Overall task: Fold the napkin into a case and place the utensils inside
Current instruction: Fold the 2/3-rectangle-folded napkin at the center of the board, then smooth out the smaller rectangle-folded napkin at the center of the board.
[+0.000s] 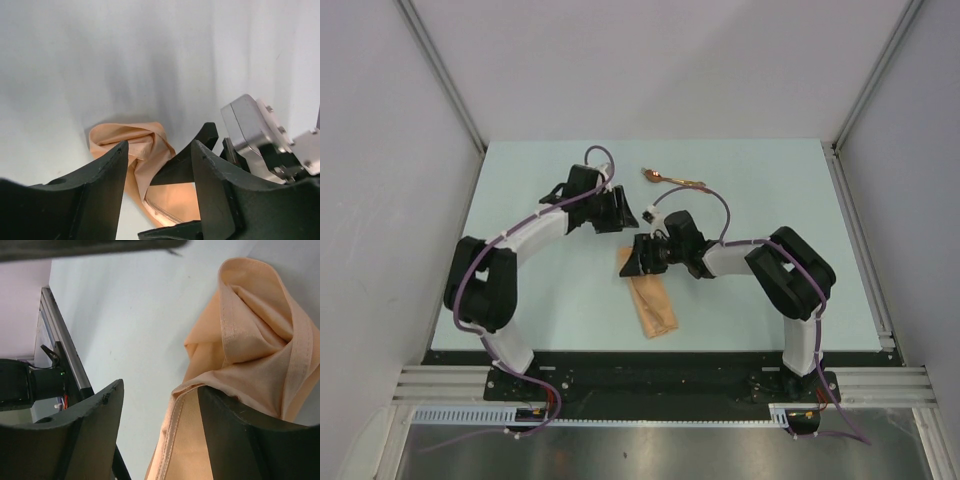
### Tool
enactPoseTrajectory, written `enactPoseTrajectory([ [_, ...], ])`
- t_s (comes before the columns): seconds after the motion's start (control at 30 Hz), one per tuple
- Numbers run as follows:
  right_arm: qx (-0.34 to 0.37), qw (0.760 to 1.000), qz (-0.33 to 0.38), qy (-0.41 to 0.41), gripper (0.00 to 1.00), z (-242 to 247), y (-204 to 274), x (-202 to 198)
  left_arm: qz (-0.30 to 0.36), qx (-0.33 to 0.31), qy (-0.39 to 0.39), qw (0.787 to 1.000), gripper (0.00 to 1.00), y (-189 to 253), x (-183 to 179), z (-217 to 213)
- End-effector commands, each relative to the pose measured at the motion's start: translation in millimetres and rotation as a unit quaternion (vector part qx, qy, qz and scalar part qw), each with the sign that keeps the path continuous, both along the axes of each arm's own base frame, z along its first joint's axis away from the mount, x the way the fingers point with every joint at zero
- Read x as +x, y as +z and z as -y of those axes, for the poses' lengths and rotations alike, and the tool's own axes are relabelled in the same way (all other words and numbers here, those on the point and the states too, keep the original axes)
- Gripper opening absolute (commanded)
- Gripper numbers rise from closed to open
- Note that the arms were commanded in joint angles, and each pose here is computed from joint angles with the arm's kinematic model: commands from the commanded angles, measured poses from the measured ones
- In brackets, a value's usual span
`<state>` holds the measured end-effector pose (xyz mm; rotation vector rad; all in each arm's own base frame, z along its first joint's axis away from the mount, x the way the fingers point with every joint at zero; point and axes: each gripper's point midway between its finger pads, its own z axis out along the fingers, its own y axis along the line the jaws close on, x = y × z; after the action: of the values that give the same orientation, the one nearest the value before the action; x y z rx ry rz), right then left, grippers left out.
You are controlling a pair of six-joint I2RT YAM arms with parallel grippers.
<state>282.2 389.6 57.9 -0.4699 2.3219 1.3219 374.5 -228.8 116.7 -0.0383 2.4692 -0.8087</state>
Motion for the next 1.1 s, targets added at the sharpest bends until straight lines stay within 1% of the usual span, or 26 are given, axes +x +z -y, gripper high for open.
enactPoseTrajectory([
  [0.0,0.046,0.999,0.022,0.01,0.65,4,20,-1,-0.021,0.006,-0.062,0.998,0.58,-5,-8,6],
  [0.1,0.058,0.998,0.017,0.011,0.64,10,20,-5,-0.025,-0.01,-0.07,0.997,0.54,-8,-16,10],
  [0.2,0.059,0.998,0.019,0.007,0.64,15,22,-7,-0.023,-0.008,-0.068,0.997,0.49,-7,-21,10],
  [0.3,0.064,0.998,0.017,0.002,0.63,20,23,-9,-0.022,0.005,-0.068,0.997,0.49,-10,-27,11],
  [0.37,0.067,0.998,0.012,-0.005,0.63,25,21,-12,-0.012,0.009,-0.064,0.998,0.5,-9,-31,13],
  [0.43,0.061,0.998,0.005,-0.012,0.62,30,17,-14,-0.005,0.004,-0.064,0.998,0.51,-6,-32,17],
  [0.47,0.066,0.998,0.012,-0.016,0.6,31,19,-13,-0.003,0.007,-0.06,0.998,0.5,-6,-30,17],
  [0.5,0.067,0.997,0.007,-0.026,0.55,36,18,-12,-0.005,0.009,-0.055,0.998,0.49,-7,-29,18],
  [0.6,0.073,0.997,0.005,-0.036,0.48,43,19,-14,-0.013,0.011,-0.057,0.998,0.46,-6,-31,22],
  [0.67,0.07,0.997,0.0,-0.036,0.46,45,15,-15,-0.015,0.011,-0.055,0.998,0.45,-5,-32,24],
  [0.73,0.07,0.997,-0.003,-0.035,0.43,45,13,-16,-0.016,0.008,-0.055,0.998,0.46,-4,-32,27],
  [0.77,0.074,0.997,-0.004,-0.03,0.43,44,11,-19,-0.015,0.007,-0.056,0.998,0.5,-2,-31,28],
  [0.83,0.079,0.997,-0.003,-0.026,0.44,44,10,-21,-0.021,0.013,-0.063,0.998,0.53,-6,-33,31],
  [0.93,0.088,0.996,-0.009,-0.034,0.43,47,10,-23,-0.017,0.021,-0.079,0.996,0.53,-6,-34,38],
  [1.0,0.106,0.994,-0.006,-0.037,0.42,50,14,-24,-0.003,0.028,-0.089,0.996,0.49,-3,-35,42],
  [1.03,0.11,0.993,-0.009,-0.04,0.4,50,14,-25,0.008,0.042,-0.088,0.995,0.45,-4,-35,44],
  [1.07,0.116,0.992,-0.013,-0.046,0.37,51,17,-23,0.016,0.049,-0.089,0.995,0.39,-3,-36,44],
])
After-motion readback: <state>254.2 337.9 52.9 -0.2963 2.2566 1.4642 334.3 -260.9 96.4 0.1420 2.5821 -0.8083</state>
